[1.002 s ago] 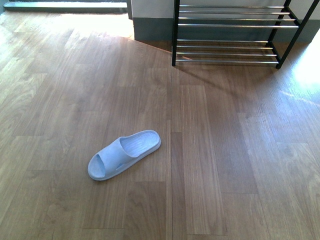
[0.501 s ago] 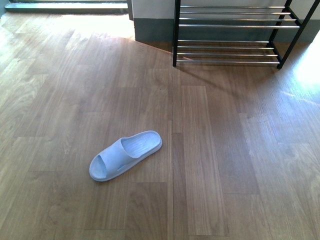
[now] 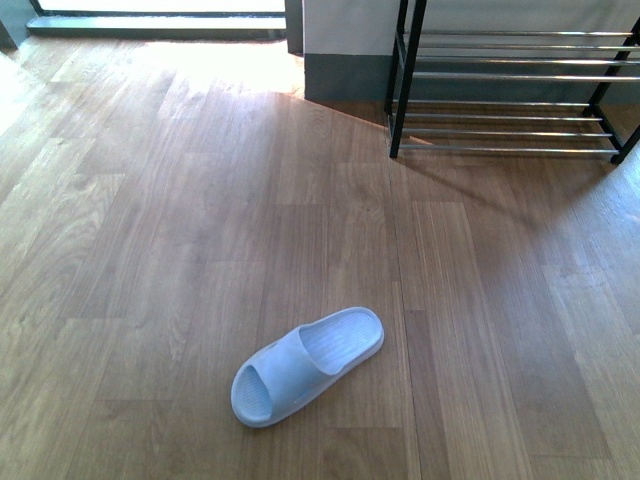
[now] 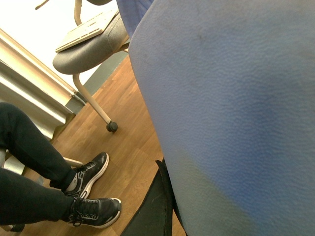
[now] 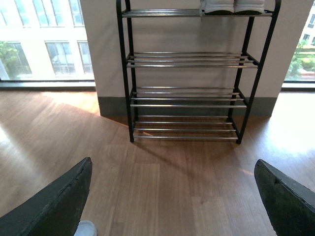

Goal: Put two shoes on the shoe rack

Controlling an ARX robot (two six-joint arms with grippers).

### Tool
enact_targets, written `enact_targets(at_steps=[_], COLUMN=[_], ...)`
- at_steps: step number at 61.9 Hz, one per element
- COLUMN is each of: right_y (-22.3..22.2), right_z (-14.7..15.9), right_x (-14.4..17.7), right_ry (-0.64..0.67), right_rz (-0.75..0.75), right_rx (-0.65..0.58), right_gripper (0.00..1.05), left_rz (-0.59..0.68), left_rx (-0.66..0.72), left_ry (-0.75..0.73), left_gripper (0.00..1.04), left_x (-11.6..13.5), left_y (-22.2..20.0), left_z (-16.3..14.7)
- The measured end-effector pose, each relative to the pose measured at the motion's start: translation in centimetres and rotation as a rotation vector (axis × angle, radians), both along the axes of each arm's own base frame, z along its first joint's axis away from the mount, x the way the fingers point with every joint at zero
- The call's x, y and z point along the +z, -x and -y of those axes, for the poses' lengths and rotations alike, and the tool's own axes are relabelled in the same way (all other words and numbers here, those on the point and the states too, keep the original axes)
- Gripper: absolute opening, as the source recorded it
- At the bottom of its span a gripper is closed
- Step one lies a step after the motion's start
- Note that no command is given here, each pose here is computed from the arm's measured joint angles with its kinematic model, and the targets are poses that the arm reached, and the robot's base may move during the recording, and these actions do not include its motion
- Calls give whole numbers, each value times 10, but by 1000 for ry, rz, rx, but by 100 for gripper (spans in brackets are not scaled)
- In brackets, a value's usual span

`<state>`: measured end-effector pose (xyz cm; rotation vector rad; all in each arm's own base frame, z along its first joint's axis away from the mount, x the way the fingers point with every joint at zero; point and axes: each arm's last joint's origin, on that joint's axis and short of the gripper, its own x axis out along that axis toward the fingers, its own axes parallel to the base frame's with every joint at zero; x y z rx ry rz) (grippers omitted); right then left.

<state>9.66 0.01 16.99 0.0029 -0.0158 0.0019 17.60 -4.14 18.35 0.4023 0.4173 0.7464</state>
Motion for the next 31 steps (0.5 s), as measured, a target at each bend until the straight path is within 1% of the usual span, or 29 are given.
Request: enact_targets(at_steps=[31], right_y=[0], right_z=[0], right_x=[0], right_ry=[0], right_rz=[0], right_rx=[0], right_gripper=[96], left_rz=[-1], left_rx=[-1], left_ry=[0], left_gripper=[2], left_x=[0], left_y=[0], left_z=[0])
